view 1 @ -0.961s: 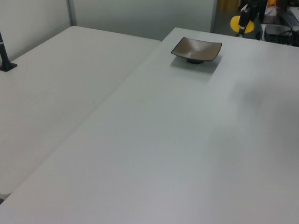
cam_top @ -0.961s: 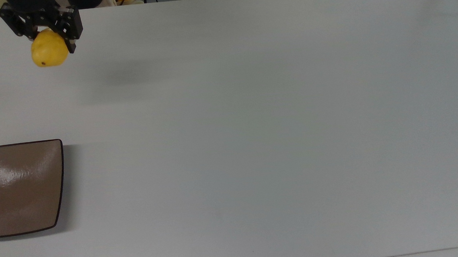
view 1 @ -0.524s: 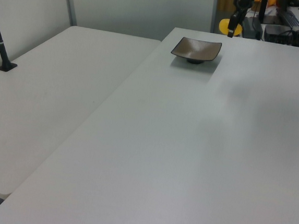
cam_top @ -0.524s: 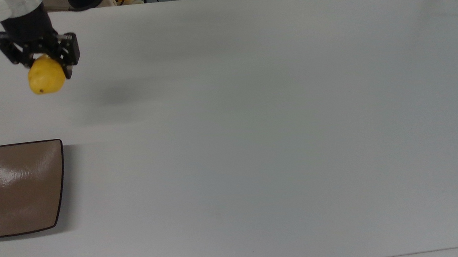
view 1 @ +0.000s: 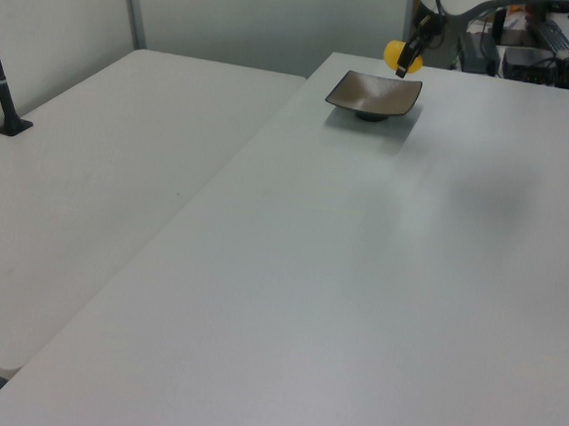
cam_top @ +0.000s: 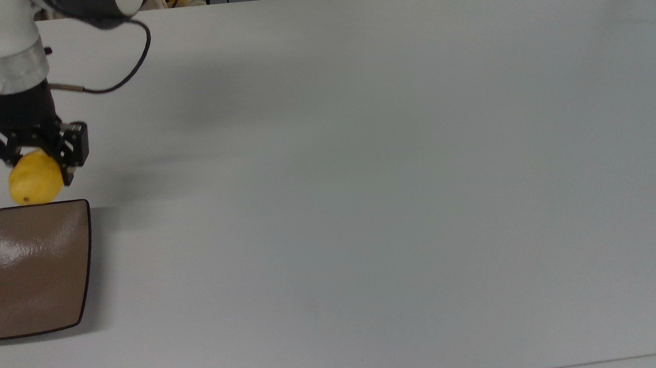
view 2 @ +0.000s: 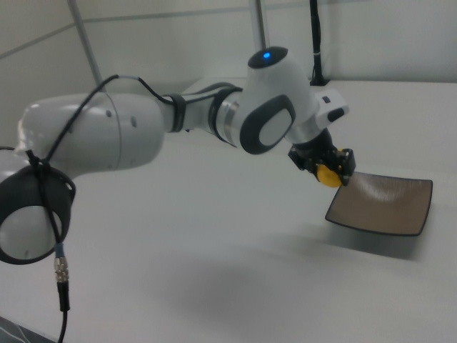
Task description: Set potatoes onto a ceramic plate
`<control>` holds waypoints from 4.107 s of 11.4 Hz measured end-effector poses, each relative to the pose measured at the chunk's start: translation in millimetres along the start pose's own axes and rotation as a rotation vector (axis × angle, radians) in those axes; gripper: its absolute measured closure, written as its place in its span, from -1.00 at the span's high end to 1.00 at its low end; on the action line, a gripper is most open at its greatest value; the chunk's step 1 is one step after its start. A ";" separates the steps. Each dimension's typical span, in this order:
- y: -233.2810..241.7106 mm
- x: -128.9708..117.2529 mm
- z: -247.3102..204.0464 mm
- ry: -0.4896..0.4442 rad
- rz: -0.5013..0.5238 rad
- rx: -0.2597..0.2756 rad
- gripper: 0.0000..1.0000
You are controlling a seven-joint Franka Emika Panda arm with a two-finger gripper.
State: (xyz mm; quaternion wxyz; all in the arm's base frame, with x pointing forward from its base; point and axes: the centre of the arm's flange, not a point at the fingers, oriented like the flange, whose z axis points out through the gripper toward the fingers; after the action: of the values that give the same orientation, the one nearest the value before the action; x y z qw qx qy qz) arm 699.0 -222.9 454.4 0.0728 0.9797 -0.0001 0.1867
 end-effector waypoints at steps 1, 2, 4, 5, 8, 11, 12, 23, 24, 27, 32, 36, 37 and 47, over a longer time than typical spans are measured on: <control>3.9 1.8 11.6 0.032 0.001 -0.014 0.22; 7.8 2.9 22.8 0.067 0.005 -0.025 0.22; 13.2 3.0 44.1 0.130 0.016 -0.039 0.22; 15.1 2.2 57.6 0.165 0.020 -0.055 0.22; 17.4 -3.7 97.4 0.262 0.021 -0.104 0.22; 15.9 -6.9 123.5 0.287 0.017 -0.119 0.22; 16.8 -5.4 128.7 0.290 0.016 -0.122 0.22; 25.1 -0.8 133.4 0.343 0.020 -0.148 1.00; 26.7 3.2 125.2 0.356 0.020 -0.152 1.00; 29.8 17.5 77.1 0.401 0.023 -0.160 1.00; 20.1 27.4 -37.2 0.231 0.020 -0.056 1.00; -20.2 13.1 -147.0 0.038 0.061 0.075 1.00; -35.4 5.0 -175.9 -0.013 0.109 0.106 1.00; -213.9 -78.6 -309.3 -0.320 0.034 0.246 1.00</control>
State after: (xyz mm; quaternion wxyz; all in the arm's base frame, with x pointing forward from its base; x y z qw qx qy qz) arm 518.6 30.7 679.7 -0.0518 0.9982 -0.0051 0.0284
